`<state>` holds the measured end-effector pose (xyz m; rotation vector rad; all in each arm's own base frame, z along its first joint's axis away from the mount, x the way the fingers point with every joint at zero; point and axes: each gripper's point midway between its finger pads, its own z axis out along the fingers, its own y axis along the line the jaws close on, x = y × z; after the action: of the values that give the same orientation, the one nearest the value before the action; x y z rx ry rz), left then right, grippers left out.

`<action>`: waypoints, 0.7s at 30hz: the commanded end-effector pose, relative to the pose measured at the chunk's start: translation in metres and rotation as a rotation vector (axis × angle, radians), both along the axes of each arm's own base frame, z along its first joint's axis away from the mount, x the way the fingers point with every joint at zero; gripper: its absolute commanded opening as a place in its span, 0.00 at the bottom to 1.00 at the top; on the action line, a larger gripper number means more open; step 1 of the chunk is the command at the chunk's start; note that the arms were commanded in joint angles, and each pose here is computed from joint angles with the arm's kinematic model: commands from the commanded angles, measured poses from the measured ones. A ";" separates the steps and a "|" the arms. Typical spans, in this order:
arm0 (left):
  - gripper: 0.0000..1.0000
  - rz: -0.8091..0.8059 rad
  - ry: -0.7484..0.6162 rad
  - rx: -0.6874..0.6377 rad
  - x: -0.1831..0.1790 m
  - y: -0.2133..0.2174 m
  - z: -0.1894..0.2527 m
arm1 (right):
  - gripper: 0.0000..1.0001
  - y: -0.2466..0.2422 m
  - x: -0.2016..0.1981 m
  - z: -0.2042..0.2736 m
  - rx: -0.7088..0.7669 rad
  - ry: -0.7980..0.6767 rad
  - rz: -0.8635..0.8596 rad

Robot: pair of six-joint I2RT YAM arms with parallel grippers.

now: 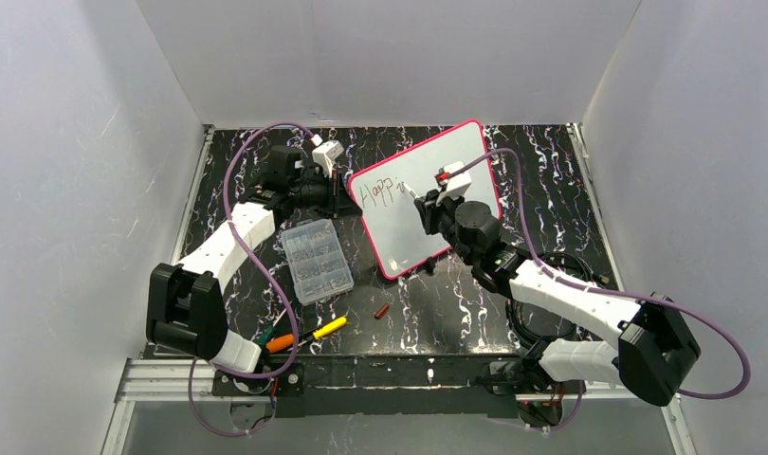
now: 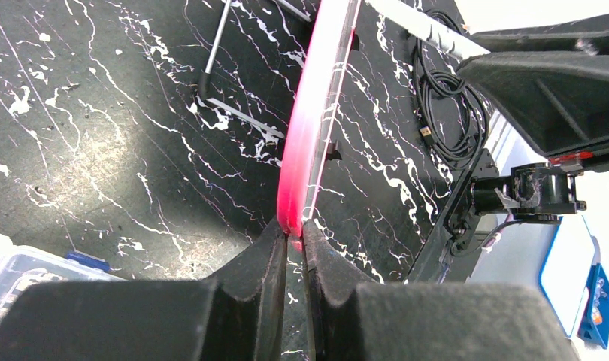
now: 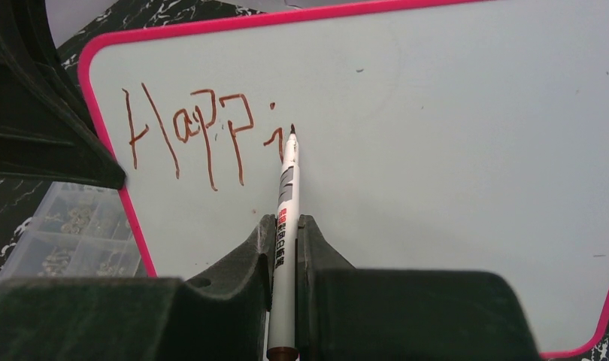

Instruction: Write a sentence on the whiteboard

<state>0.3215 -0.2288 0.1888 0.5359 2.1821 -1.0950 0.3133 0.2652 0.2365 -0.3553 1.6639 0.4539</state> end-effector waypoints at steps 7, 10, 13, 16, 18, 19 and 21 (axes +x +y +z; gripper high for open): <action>0.00 -0.039 -0.037 -0.012 -0.012 -0.003 0.019 | 0.01 -0.010 -0.007 -0.023 -0.014 0.050 -0.019; 0.00 -0.040 -0.039 -0.012 -0.012 -0.003 0.019 | 0.01 -0.012 -0.010 -0.026 -0.011 0.061 -0.017; 0.00 -0.039 -0.039 -0.011 -0.012 -0.003 0.019 | 0.01 -0.013 -0.012 -0.027 -0.005 0.066 -0.015; 0.00 -0.040 -0.040 -0.013 -0.013 -0.003 0.020 | 0.01 -0.014 -0.013 -0.027 0.000 0.066 -0.018; 0.00 -0.039 -0.040 -0.013 -0.013 -0.003 0.019 | 0.01 -0.014 -0.012 -0.025 0.003 0.061 -0.021; 0.00 -0.040 -0.041 -0.012 -0.013 -0.003 0.019 | 0.01 -0.014 -0.012 -0.024 0.006 0.056 -0.021; 0.00 -0.041 -0.043 -0.012 -0.013 -0.003 0.020 | 0.01 -0.012 -0.010 -0.019 0.017 0.044 -0.019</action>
<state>0.3221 -0.2283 0.1884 0.5332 2.1836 -1.0895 0.3019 0.2556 0.2114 -0.3448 1.7199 0.4602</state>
